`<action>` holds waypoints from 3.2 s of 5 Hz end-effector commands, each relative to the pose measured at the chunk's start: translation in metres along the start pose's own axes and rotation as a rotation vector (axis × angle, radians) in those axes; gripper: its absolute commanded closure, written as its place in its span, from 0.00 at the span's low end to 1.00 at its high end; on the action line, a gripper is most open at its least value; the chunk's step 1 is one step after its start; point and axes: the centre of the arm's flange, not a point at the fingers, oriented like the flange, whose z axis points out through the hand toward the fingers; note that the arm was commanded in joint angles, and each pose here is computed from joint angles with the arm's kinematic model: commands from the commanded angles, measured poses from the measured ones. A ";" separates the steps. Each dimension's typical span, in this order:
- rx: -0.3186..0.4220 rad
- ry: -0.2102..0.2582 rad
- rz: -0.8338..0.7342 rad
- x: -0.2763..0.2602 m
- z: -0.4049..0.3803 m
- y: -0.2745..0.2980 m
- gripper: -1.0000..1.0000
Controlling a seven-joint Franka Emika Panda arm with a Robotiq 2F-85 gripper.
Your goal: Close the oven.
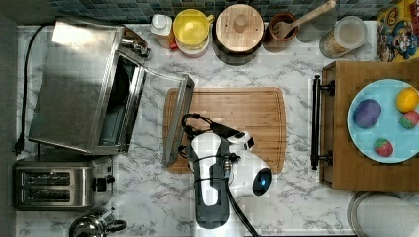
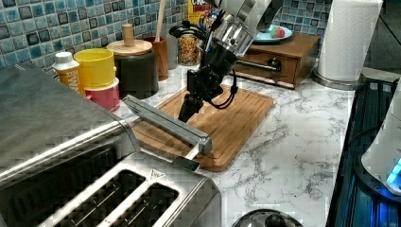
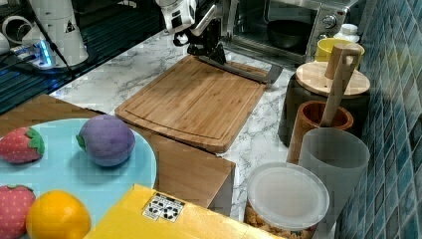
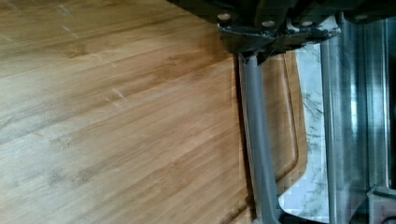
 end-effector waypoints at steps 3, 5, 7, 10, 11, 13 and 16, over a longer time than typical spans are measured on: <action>0.149 0.036 -0.193 0.045 0.011 -0.097 1.00; 0.170 -0.030 -0.179 0.048 0.015 -0.100 1.00; 0.201 -0.082 -0.190 0.037 0.029 -0.112 1.00; 0.309 -0.110 -0.334 0.002 0.006 -0.200 1.00; 0.317 -0.090 -0.371 -0.002 -0.015 -0.239 1.00; 0.239 -0.075 -0.390 -0.008 -0.027 -0.297 1.00; -0.139 -0.068 -0.412 -0.013 -0.022 -0.389 1.00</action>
